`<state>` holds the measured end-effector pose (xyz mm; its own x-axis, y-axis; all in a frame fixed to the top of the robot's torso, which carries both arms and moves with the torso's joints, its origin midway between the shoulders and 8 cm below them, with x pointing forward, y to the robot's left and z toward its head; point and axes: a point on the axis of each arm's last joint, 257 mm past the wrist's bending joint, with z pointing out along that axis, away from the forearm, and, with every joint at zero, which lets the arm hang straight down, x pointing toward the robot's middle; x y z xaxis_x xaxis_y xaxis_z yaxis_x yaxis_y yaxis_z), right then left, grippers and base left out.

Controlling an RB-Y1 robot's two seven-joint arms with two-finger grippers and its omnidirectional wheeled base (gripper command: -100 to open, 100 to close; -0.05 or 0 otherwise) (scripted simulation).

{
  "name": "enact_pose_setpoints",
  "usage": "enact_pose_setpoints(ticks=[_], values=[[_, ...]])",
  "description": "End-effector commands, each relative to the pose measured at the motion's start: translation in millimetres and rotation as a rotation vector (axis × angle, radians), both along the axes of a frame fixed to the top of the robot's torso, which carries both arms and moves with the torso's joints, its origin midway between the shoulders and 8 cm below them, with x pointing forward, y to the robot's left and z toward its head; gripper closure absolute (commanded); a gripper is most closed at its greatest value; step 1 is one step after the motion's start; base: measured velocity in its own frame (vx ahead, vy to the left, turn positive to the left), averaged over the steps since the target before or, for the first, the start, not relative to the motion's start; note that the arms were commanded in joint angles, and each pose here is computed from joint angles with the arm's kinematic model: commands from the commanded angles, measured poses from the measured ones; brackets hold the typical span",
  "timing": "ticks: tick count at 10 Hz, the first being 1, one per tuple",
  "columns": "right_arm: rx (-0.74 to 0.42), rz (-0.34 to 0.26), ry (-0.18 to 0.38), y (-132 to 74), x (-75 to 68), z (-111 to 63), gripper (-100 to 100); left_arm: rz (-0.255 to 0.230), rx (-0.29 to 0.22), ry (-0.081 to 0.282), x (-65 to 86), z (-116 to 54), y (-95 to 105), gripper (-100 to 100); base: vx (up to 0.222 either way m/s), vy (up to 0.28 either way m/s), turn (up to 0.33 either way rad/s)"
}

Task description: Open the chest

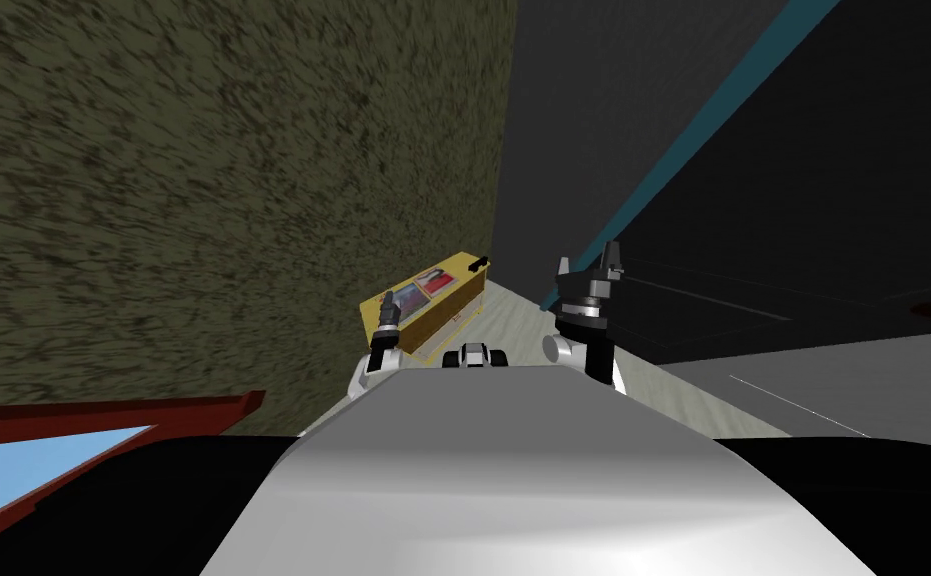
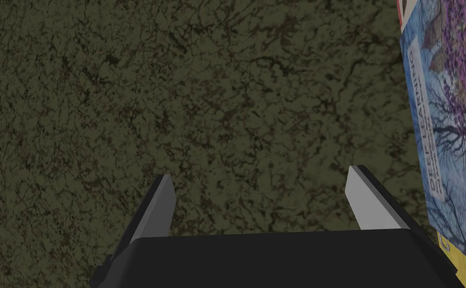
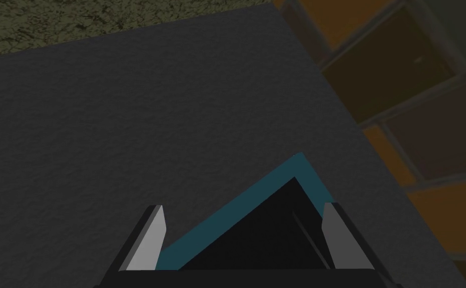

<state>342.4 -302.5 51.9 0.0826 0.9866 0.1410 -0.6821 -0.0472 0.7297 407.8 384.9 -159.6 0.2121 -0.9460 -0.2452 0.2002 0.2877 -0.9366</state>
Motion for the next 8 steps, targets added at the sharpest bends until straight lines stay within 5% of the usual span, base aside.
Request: enact_pose_setpoints(ticks=[1,8], values=[[0.000,0.000,0.000,0,0.0,0.0,0,0.060,-0.022,0.063,-4.0,-27.5,29.6,-100,0.152,-0.271,0.129],[0.000,0.000,0.000,0,0.0,0.1,0,0.175,-0.083,0.169,-20.3,-82.9,79.8,-100,0.127,-0.192,0.094]])
